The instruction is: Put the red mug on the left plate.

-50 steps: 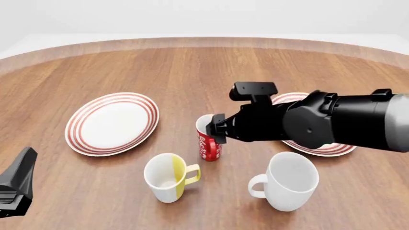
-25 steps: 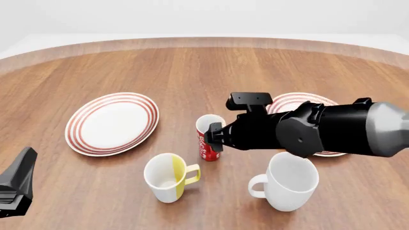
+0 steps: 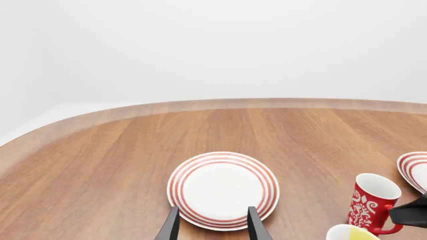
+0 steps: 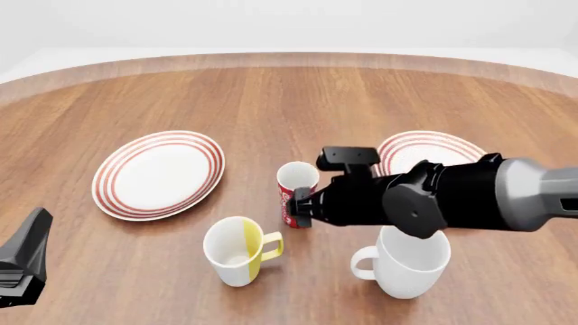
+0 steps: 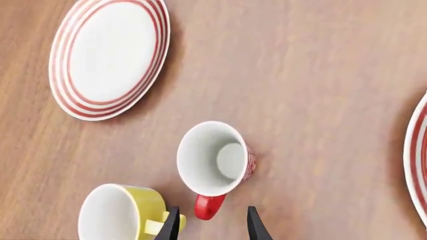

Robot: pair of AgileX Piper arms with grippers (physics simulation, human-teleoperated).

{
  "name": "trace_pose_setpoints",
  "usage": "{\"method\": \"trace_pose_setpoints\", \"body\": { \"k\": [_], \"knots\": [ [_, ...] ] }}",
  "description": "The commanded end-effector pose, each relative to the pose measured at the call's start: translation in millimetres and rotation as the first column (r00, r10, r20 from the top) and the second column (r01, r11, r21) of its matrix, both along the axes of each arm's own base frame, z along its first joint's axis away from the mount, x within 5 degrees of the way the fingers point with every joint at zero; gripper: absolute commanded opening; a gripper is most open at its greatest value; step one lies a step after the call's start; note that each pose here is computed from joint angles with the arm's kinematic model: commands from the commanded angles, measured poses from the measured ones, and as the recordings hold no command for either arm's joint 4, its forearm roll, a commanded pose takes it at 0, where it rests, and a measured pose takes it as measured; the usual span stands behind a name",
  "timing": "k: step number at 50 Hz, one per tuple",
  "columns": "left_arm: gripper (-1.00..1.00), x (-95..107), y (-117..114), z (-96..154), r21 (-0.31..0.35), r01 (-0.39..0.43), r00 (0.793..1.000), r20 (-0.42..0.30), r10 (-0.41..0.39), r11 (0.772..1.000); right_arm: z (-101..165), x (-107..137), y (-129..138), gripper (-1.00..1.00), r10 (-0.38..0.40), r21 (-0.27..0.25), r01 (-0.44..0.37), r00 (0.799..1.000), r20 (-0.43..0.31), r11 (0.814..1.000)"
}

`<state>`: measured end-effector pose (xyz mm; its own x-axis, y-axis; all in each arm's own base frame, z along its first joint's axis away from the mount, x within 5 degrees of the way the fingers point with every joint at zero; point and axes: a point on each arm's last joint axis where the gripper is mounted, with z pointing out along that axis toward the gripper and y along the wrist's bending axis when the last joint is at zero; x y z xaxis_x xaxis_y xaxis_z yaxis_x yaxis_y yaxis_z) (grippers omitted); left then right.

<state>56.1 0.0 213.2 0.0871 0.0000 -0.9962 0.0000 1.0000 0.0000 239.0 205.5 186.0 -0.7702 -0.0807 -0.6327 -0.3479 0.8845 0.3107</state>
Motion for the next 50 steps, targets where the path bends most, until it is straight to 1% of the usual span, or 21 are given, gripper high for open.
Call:
{"method": "trace_pose_setpoints", "body": {
  "k": [1,18,25,31,32,40,50],
  "knots": [
    [1.00,0.0,0.0,0.0,0.000,0.000,1.000,0.000,0.000,1.000,-8.5,-0.6,3.0,1.00,-0.001,0.001,0.001,1.000,-0.013,1.000],
    [1.00,0.0,0.0,0.0,0.000,0.000,1.000,0.000,0.000,1.000,-14.6,2.2,8.1,1.00,0.003,-0.004,-0.004,1.000,-0.021,1.000],
    [1.00,0.0,0.0,0.0,0.000,0.000,1.000,0.000,0.000,1.000,-19.7,3.4,8.9,1.00,0.004,-0.015,-0.005,1.000,-0.031,1.000],
    [1.00,0.0,0.0,0.0,0.000,0.000,1.000,0.000,0.000,1.000,-18.3,2.8,9.5,1.00,0.010,-0.016,-0.010,1.000,-0.028,1.000],
    [1.00,0.0,0.0,0.0,0.000,0.000,1.000,0.000,0.000,1.000,-17.2,3.7,9.2,-1.00,0.012,-0.018,-0.012,1.000,-0.024,1.000],
    [1.00,0.0,0.0,0.0,0.000,0.000,1.000,0.000,0.000,1.000,-10.9,3.5,8.4,-1.00,0.017,-0.015,-0.017,1.000,-0.011,1.000],
    [1.00,0.0,0.0,0.0,0.000,0.000,1.000,0.000,0.000,1.000,8.0,5.0,6.8,-1.00,0.039,-0.018,-0.038,0.999,0.029,0.999]
  ]
}}
